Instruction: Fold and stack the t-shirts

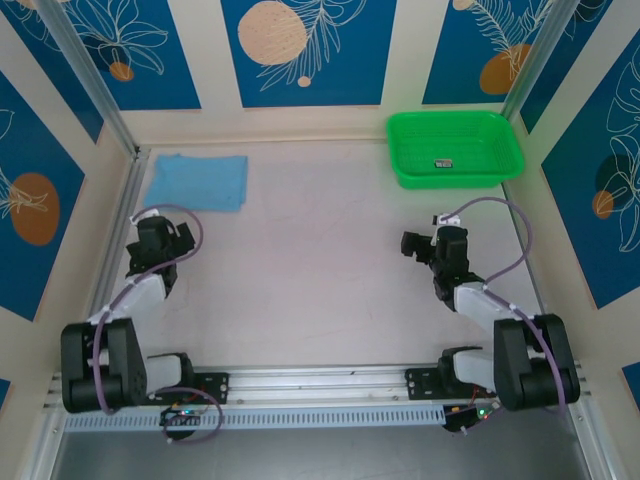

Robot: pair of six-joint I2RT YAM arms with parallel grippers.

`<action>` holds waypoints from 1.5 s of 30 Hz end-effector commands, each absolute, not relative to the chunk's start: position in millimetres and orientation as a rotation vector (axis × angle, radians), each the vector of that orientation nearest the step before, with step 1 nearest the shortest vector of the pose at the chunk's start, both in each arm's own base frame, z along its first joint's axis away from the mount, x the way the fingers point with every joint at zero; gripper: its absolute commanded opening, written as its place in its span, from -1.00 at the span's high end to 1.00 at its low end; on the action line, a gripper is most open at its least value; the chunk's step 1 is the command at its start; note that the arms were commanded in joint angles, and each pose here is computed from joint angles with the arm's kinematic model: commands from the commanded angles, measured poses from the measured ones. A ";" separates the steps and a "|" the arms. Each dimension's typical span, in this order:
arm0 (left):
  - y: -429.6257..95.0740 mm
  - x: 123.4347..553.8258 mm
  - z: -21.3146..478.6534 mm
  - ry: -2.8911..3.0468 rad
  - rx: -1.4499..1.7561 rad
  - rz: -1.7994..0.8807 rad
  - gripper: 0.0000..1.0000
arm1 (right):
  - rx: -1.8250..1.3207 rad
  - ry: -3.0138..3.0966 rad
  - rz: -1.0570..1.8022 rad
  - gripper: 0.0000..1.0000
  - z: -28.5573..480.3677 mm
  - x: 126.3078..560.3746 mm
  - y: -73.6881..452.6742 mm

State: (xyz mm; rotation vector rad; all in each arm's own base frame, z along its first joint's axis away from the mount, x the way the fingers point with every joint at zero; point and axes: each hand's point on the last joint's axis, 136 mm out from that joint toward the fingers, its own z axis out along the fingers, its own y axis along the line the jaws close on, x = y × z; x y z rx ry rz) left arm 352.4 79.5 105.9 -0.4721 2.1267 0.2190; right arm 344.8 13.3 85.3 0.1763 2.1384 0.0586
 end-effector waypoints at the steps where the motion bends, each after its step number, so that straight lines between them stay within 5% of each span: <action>1: 58.7 381.1 124.9 2.008 -0.324 0.088 -0.97 | 0.071 2.035 0.087 -0.99 112.3 366.2 21.0; 18: -16.5 388.4 91.4 1.913 0.071 0.088 -1.00 | -0.065 1.901 0.158 -0.99 101.2 388.3 34.1; 45: -19.5 394.9 88.0 1.950 0.093 0.051 -1.00 | 0.059 1.932 0.094 -0.99 94.4 396.1 13.9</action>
